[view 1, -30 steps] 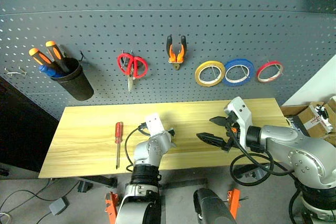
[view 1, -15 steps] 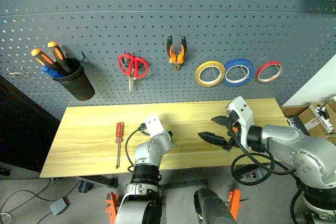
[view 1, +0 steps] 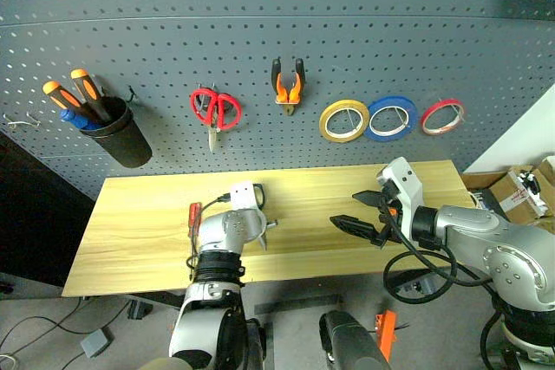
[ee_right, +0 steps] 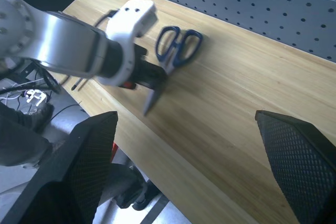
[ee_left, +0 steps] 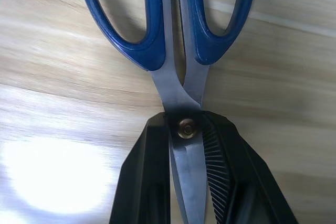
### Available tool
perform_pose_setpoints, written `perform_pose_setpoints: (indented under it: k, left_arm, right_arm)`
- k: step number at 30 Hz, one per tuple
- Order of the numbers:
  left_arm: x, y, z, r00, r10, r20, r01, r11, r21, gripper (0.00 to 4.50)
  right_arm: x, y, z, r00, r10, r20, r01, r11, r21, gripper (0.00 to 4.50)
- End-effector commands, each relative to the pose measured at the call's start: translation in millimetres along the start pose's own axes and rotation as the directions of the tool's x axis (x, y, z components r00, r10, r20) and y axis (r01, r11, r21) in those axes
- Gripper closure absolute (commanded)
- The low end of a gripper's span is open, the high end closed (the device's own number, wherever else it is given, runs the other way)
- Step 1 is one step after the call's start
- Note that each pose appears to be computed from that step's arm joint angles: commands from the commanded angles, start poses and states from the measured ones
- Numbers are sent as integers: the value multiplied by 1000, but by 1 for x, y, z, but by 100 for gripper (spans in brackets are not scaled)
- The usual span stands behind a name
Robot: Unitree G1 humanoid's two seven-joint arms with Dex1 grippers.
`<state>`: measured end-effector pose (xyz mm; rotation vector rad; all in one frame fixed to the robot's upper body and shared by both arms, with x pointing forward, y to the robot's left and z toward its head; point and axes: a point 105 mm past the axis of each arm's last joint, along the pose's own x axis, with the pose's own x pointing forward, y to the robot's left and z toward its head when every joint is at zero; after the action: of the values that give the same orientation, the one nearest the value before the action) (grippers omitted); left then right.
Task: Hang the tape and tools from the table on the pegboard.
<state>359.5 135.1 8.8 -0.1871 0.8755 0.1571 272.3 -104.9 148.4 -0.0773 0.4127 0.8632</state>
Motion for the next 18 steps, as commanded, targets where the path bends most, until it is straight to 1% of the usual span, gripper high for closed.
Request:
perform_pose_setpoints:
  k: [1,5,7,9,10,11,14,18]
  left_arm:
    - [-12,8,13,997,-43,66,37,995,91,395]
    - [-21,22,22,981,-138,138,101,965,243,395]
    - [-24,28,22,972,-184,145,142,956,255,395]
    - [-31,32,24,953,-241,182,176,934,312,395]
    - [-34,34,22,947,-261,185,195,929,315,395]
    - [-38,35,21,935,-288,209,204,915,348,395]
    - [-57,39,16,877,-374,300,203,857,474,395]
    - [-83,48,5,798,-448,403,165,806,569,395]
  right_arm:
    - [-4,2,9,999,1,40,0,1000,-16,0]
    - [-3,2,10,999,2,45,-2,1000,-17,0]
    - [-3,3,10,999,2,50,-1,1000,-15,0]
    - [-3,4,11,998,3,59,-2,1000,-15,0]
    - [-2,6,11,998,5,63,-4,1000,-19,0]
    - [-2,7,12,997,9,70,-7,1000,-26,0]
    - [-2,11,19,994,1,114,11,995,-99,0]
    - [-2,12,31,978,-49,203,95,970,-222,0]
